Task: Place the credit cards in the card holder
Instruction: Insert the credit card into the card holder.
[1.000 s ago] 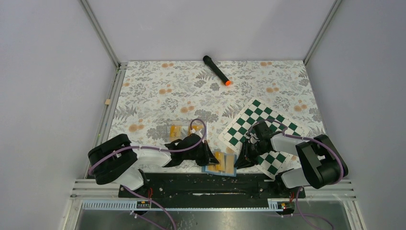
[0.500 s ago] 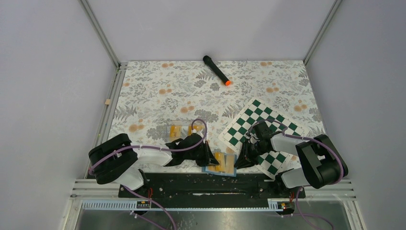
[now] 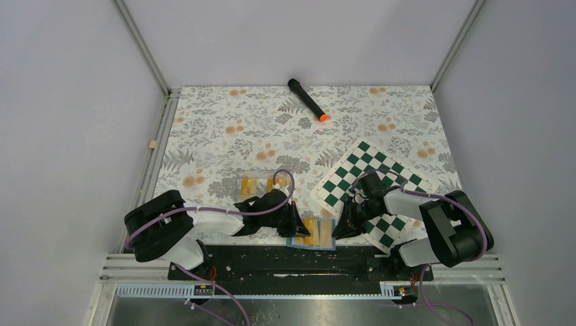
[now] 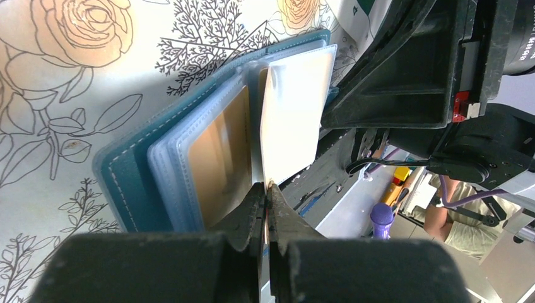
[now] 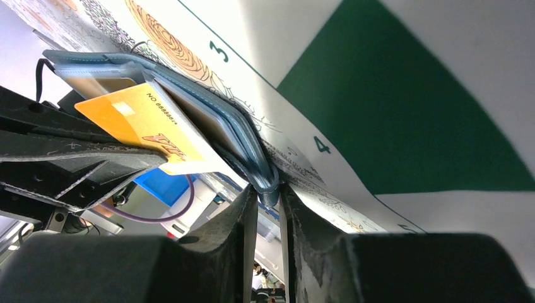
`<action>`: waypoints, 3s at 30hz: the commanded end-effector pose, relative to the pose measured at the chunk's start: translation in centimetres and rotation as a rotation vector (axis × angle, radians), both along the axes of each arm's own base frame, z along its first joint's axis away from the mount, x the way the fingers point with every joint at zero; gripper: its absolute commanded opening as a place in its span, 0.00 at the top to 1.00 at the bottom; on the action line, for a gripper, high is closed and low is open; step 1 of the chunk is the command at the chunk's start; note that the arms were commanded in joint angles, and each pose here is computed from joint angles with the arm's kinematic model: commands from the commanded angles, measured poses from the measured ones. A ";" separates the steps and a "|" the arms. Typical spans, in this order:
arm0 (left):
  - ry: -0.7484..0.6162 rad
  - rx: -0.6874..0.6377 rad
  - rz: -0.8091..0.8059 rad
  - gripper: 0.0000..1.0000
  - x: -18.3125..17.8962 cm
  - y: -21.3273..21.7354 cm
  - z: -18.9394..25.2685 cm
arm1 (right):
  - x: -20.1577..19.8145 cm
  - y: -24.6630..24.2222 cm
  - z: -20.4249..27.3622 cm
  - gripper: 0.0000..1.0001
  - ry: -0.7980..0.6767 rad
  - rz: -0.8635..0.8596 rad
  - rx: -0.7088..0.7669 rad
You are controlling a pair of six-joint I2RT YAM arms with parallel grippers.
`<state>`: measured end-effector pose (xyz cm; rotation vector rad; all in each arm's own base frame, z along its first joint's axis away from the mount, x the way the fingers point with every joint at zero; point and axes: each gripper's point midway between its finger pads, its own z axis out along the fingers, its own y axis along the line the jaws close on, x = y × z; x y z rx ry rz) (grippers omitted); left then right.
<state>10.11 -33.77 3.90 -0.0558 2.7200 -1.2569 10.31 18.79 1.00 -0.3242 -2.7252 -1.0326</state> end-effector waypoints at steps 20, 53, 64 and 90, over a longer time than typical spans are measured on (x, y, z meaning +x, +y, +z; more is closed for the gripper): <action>0.025 -0.009 -0.129 1.00 -2.2 -0.1 0.1 | 0.2 -0.5 -1.3 0.75 -0.020 0.006 -0.042; 0.057 0.085 -0.135 1.00 -2.1 0.1 -3.1 | 0.0 -0.3 -1.4 0.75 -0.014 0.019 -0.034; 0.051 0.147 -0.139 0.92 -1.9 -0.1 -2.7 | 0.0 -0.2 -1.4 0.75 -0.014 0.020 -0.031; -0.006 0.213 -0.265 0.57 -1.1 -4.3 -0.6 | -0.2 0.3 -0.9 0.75 -0.019 0.035 -0.011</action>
